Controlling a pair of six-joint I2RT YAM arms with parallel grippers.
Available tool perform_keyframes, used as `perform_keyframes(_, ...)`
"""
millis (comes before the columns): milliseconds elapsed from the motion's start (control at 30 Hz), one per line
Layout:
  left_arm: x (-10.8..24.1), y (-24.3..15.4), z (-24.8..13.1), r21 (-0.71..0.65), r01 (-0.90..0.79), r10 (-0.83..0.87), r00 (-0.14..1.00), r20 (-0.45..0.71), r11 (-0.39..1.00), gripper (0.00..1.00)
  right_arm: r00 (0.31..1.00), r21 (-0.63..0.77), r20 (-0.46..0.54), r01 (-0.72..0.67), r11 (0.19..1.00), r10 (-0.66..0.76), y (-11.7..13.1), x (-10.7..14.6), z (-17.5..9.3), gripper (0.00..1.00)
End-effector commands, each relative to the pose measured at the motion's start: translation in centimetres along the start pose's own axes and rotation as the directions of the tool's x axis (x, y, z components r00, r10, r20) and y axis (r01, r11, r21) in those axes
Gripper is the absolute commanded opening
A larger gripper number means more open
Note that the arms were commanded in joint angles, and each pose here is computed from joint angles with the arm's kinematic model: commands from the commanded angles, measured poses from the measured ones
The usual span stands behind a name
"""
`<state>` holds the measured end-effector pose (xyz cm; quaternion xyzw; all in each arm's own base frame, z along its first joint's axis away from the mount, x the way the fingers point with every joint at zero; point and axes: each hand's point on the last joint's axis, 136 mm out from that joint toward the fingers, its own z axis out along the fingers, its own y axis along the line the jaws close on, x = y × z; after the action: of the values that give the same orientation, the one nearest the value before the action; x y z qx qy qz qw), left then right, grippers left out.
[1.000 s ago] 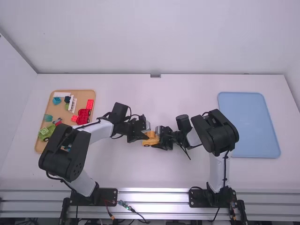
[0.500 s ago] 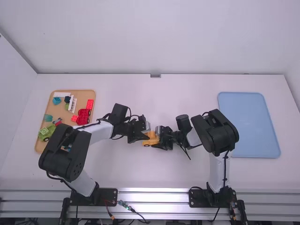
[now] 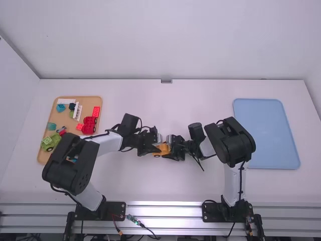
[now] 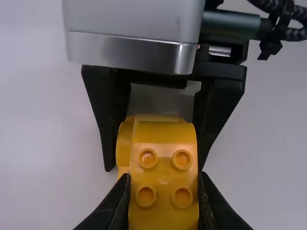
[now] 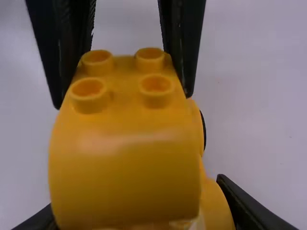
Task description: Assemble lego blocks to make yellow taxi
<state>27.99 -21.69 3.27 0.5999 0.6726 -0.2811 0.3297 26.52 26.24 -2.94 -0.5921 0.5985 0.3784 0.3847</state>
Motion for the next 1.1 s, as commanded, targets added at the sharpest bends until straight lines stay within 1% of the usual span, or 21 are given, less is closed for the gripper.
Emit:
perform_keyframes(0, 0.4, -0.5, 0.4, 0.009, 0.004, -0.004, 1.000, -0.019, 1.000, 0.02, 1.000, -0.017, 0.007, -0.012, 1.000, 0.012, 0.3, 0.3, 0.1, 0.42)
perform_keyframes(300, 1.2, 0.0, 0.7, -0.006, 0.008, -0.008, 0.999, -0.038, 1.000, 0.02, 1.000, -0.021, 0.010, -0.012, 1.000, 0.012, 0.4, 0.3, 0.1, 0.40)
perform_keyframes(533, 1.6, -0.8, 1.8, 0.052, 0.035, -0.035, 0.999, -0.011, 0.998, 0.02, 1.000, -0.019, 0.008, -0.013, 1.000, 0.013, 0.3, 0.3, 0.1, 0.39)
perform_keyframes(767, 2.9, -0.9, 1.7, 0.039, 0.056, -0.053, 0.996, -0.072, 0.998, 0.02, 1.000, -0.018, 0.008, -0.012, 1.000, 0.012, 0.3, 0.3, 0.1, 0.39)
perform_keyframes(933, 3.0, -1.3, 1.9, 0.051, 0.056, -0.052, 0.995, -0.082, 0.997, 0.02, 1.000, -0.018, 0.008, -0.012, 1.000, 0.012, 0.3, 0.3, 0.1, 0.38)
perform_keyframes(1000, 3.0, -1.5, 2.1, 0.057, 0.037, -0.031, 0.995, -0.092, 0.998, 0.02, 1.000, -0.015, 0.005, -0.012, 1.000, 0.012, 0.3, 0.4, 0.1, 0.39)
perform_keyframes(1067, 3.4, -2.0, 2.5, 0.062, -0.009, 0.017, 0.990, -0.137, 0.998, 0.02, 1.000, -0.016, 0.006, -0.012, 1.000, 0.012, 0.3, 0.3, 0.1, 0.38)
